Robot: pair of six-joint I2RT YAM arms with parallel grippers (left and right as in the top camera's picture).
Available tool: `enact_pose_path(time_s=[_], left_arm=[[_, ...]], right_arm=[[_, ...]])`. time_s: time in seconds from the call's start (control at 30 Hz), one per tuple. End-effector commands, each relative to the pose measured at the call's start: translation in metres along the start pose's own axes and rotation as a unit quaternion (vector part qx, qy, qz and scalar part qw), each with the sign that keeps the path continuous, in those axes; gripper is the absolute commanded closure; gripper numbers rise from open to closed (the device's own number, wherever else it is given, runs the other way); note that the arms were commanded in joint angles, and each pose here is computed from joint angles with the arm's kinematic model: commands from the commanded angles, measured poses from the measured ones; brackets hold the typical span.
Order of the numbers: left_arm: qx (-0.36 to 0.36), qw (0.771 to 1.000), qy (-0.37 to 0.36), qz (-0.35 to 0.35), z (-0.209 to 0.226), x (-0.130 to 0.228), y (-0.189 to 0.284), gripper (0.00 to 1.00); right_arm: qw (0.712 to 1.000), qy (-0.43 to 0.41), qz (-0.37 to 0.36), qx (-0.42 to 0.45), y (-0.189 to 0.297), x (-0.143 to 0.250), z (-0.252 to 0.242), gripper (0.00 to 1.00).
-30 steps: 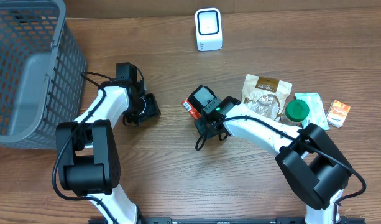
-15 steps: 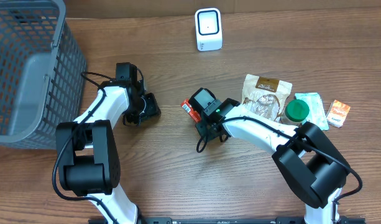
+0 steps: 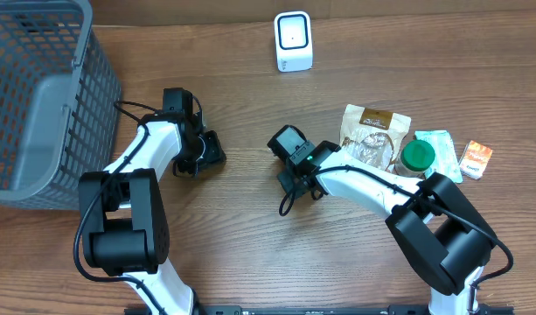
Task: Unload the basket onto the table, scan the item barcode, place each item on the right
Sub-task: 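Lift the red wrapper to the white scanner with the right gripper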
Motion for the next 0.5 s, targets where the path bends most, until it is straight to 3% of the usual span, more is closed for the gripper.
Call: enact_pose_path(time_s=[0.0, 0.3, 0.47], left_arm=[[-0.069, 0.997, 0.015, 0.028, 0.03, 0.013, -0.028, 0.57], [-0.067, 0.997, 0.015, 0.023, 0.029, 0.01, -0.029, 0.57], [-0.062, 0.998, 0.017, 0.024, 0.028, 0.011, -0.029, 0.57]], right_arm=[[0.996, -0.007, -0.042, 0.076, 0.028, -0.018, -0.023, 0.96], [0.987, -0.023, -0.114, 0.113, 0.071, -0.04, -0.037, 0.96], [0.98, 0.077, -0.122, 0.137, 0.073, -0.049, -0.047, 0.96]])
Point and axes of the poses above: each gripper's point midway between its finger pads, its own y axis back along the fingers, its own z axis along the line the jaws close on, x = y × z, the point moved 5 cm from there along y, back along the fingers, and after that the axes turned 9 degrees about y, right-handed, at the moved point
